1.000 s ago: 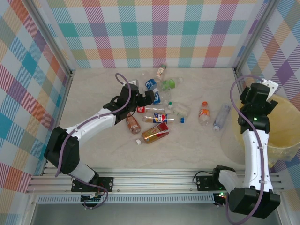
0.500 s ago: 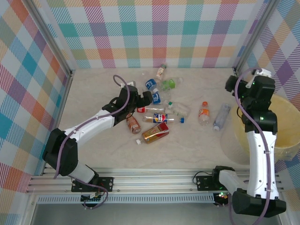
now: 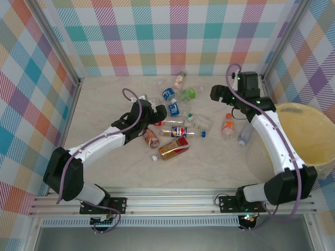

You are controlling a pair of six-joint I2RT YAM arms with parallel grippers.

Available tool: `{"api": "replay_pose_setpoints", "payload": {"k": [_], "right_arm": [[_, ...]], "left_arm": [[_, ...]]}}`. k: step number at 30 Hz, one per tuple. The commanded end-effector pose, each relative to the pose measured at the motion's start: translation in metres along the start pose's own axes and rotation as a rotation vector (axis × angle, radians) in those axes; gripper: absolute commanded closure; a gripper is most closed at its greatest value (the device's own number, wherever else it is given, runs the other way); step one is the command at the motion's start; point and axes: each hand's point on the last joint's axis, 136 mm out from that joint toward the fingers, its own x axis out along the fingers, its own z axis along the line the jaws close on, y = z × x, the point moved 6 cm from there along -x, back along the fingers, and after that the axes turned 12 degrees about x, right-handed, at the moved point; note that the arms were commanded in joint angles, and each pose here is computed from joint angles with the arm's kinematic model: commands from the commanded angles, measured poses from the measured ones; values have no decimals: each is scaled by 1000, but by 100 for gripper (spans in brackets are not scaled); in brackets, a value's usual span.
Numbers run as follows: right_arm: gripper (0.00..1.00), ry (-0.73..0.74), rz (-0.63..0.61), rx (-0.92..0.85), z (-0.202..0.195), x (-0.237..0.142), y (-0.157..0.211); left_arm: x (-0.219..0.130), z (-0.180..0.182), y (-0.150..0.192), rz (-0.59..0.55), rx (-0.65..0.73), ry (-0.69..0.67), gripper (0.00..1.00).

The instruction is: Put the plastic bottles in the bin

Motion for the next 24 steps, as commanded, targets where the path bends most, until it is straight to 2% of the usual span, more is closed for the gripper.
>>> {"api": "replay_pose_setpoints", "payload": {"k": [1,6,11,17,24], "right_arm": [[4,115,5,44,-8,30,8],[5,313,69,83,-35,80,29],[8,427,147,89,-58,119,54],[8,567,181,81,-82,138,71],[10,612,213,88,-101,142,82]], "left_arm": [[-9,5,-1,-20,-29,-32,0],[-8,9,5,-8,-47,-53,0],[-8,12,8,2,-48,-72,0],[-10,16,9,6,-43,-94,0],[-8,16,11,18,-41,-98,0]]}}
